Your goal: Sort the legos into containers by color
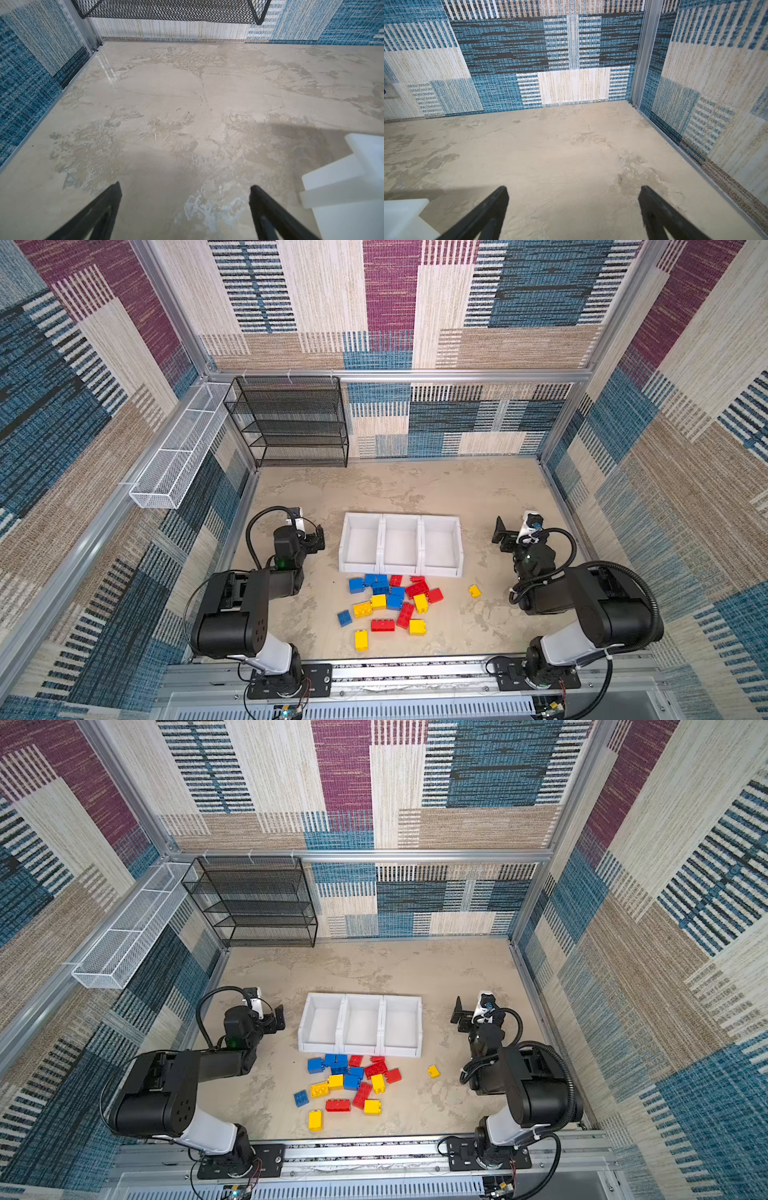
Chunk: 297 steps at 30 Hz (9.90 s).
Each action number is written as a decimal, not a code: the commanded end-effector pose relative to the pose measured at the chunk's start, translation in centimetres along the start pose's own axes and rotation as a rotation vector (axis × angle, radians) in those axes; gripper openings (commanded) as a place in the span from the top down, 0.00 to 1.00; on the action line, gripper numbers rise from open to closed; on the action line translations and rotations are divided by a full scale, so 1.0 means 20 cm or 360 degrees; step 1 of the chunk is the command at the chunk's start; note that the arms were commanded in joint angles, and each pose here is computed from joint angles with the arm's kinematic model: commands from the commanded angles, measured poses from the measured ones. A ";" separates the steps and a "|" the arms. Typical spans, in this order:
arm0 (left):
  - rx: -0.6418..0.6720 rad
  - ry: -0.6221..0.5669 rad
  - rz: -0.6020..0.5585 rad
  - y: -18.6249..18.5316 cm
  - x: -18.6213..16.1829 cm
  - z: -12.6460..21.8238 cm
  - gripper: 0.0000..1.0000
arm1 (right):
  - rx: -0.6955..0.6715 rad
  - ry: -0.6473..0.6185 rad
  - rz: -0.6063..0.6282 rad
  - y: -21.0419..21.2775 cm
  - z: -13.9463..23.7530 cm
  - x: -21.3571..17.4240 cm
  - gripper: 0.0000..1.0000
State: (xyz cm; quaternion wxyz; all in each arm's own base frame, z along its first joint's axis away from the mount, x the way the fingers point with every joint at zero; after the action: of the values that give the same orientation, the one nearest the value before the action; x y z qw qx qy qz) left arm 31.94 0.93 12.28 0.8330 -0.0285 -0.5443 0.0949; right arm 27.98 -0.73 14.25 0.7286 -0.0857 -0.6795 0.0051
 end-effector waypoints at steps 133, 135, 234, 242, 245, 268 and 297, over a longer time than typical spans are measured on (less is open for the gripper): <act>-0.0046 0.0731 0.0466 -0.30 -0.06 0.59 0.10 | 0.0774 0.1414 0.0154 1.07 0.06 0.31 0.50; -0.0052 0.0767 0.0424 -0.33 -0.07 0.60 0.11 | 0.0766 0.1426 0.0182 1.05 0.04 0.30 0.46; -0.0138 0.0934 0.0010 -0.77 0.01 0.35 0.34 | 0.0731 0.1286 -0.0214 0.76 0.36 0.45 0.35; -0.0120 0.0839 0.0202 -0.61 -0.03 0.55 0.34 | 0.0897 0.1259 -0.0156 0.83 0.38 0.46 0.37; -0.0102 0.0831 0.0255 -0.55 -0.06 0.62 0.33 | 0.0989 0.1286 -0.0101 0.89 0.40 0.45 0.38; -0.0062 0.0854 0.0443 -0.40 -0.20 0.75 0.34 | 0.1148 0.1658 0.0389 1.18 0.65 0.11 0.22; -0.0049 0.0855 0.0477 -0.37 -0.24 0.77 0.34 | 0.1132 0.1690 0.0518 1.29 0.61 0.04 0.22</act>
State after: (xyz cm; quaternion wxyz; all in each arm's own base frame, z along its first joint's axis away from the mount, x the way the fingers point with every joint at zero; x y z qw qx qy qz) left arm 16.96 -8.21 15.37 0.9252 -0.1423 -0.2999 0.1839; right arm 18.64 25.91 11.99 0.9415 0.0634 -0.1521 0.2940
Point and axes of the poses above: each gripper's point midway between its finger pads, its own z axis back along the fingers, its own y axis along the line the jaws close on, x = y × z, the point moved 9 cm from there along z, back along the fingers, and after that the axes turned 10 degrees about z, right-handed, at the moved point
